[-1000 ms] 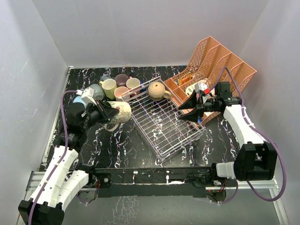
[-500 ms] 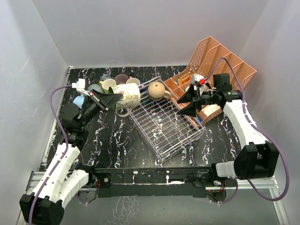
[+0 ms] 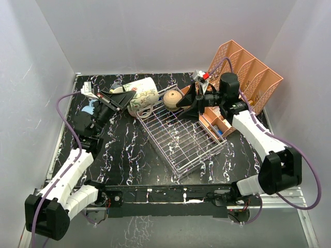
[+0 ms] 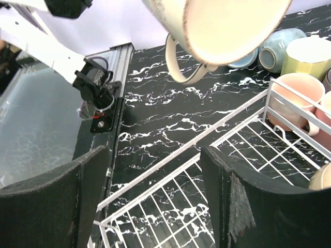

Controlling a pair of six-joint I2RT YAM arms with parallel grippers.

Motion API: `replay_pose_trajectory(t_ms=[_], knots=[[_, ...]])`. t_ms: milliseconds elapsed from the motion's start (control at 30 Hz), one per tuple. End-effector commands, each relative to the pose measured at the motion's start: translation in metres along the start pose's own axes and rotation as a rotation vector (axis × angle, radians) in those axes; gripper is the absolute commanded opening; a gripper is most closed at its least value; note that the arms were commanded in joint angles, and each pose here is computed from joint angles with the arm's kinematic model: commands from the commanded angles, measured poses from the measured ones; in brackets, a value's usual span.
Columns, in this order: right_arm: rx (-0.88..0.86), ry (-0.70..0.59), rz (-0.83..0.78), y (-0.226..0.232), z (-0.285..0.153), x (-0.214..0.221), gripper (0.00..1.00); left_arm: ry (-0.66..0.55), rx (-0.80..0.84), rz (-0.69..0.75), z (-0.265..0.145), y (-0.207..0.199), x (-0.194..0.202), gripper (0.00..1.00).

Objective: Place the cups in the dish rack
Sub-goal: Pick up the cup at the center of the board, then turn the cup upside down in the dish rack.

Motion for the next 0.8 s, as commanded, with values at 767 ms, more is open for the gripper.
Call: replay_pose_trajectory(t_ms=[767], knots=[[-0.096, -0.379, 0.335, 0.006, 0.043, -0.027, 0.89, -0.29, 0.482, -0.073, 0.036, -0.132, -0.026, 0.0]])
Point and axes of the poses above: each gripper's point midway between its finger pads, its own z axis out along the fingers, its own y axis along the line the jaws close on, x = y × z, the point moved 2 cm from there along -z, back along the fingers, and after that the axes turned 10 degrees about z, right-handed, at the moved point
